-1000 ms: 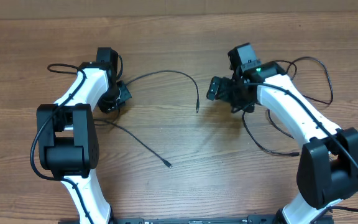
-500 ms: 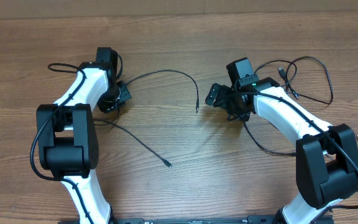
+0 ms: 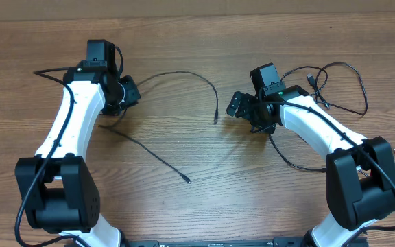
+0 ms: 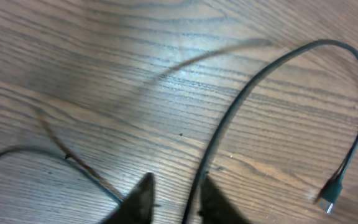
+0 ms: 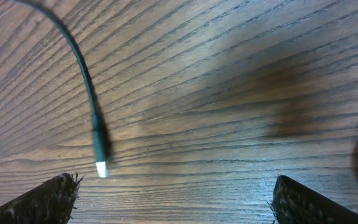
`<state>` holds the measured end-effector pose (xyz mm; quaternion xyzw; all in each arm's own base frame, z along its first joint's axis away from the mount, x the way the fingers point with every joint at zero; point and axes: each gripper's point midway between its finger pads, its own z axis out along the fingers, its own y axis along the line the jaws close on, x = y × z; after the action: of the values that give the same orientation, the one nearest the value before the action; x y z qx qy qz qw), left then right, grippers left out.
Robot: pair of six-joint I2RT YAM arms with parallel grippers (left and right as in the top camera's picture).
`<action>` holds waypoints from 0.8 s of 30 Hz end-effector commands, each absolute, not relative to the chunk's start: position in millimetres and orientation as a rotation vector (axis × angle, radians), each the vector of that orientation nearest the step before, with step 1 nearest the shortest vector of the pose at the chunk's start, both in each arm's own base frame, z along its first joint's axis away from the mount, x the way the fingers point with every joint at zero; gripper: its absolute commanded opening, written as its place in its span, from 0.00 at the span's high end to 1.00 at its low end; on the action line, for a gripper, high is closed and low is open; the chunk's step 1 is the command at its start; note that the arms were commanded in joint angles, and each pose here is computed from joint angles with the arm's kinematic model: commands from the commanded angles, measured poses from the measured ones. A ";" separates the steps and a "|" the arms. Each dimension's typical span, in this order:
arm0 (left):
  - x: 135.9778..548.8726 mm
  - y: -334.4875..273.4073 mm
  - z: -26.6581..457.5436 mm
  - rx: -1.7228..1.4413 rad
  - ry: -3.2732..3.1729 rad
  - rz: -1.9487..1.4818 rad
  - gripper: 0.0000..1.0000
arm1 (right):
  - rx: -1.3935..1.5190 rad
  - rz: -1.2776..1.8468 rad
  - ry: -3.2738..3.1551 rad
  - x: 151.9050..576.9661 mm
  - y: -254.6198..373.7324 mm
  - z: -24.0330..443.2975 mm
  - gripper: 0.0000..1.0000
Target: Untangle cables
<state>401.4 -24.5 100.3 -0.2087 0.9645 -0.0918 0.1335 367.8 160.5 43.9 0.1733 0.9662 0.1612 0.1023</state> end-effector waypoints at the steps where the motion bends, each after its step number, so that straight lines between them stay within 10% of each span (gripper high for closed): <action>1: 400.6 -34.6 95.2 -0.558 2.823 -0.275 0.48 | 0.507 0.481 2.851 366.4 162.6 44.3 0.00; 6: 401.9 -37.2 95.6 -0.546 2.819 -0.274 0.00 | 0.508 0.480 2.851 366.3 162.5 44.3 0.00; 14: 404.7 -37.4 96.4 -0.542 2.808 -0.278 0.00 | 0.508 0.480 2.851 366.3 162.5 44.3 0.00; 18: 407.7 -37.9 97.5 -0.538 2.795 -0.283 0.18 | 0.508 0.482 2.850 366.7 162.7 44.4 0.00; 24: 409.6 -49.3 98.4 -0.474 2.794 -0.288 0.84 | 0.505 0.486 2.844 368.0 163.3 45.0 0.00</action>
<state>408.2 -36.0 100.3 -0.1881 0.9665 -0.0963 0.1454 369.0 160.9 44.3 0.1728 0.9658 0.1624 0.1049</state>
